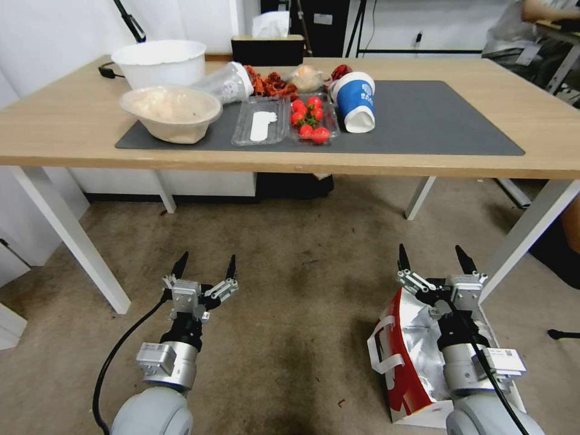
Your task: Pick up the food delivery bag from the floor and place it on the table.
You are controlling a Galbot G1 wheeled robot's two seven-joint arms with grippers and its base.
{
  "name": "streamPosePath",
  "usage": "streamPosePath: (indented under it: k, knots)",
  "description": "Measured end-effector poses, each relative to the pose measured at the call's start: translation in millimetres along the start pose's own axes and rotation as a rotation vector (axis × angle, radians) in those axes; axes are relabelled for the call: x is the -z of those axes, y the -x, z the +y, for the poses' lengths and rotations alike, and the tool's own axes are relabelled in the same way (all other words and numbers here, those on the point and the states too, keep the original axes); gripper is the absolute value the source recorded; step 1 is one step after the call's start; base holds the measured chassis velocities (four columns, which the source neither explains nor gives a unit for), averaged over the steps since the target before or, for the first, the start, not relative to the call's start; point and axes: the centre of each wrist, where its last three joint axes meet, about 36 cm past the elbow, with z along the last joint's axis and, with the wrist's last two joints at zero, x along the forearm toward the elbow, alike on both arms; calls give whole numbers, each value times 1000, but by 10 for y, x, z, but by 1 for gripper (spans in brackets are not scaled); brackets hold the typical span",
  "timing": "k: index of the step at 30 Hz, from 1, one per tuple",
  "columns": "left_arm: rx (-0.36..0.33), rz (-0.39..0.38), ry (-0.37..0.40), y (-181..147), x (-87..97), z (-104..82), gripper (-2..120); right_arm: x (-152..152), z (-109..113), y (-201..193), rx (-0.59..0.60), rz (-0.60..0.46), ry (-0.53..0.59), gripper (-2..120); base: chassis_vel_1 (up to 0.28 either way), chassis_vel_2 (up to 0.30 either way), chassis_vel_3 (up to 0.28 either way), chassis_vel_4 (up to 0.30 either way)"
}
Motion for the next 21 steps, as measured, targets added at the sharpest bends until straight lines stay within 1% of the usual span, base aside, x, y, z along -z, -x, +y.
streamPosePath:
  k: [14,21]
  knots:
    - [0,-1,4,9,0,17,98,-9,-8,1,0,3,-3,100,0,0,0,0]
    - [-13,0,3,20,-13,17,97,-46,-16,9,-3,10,-5,100,0,0,0,0]
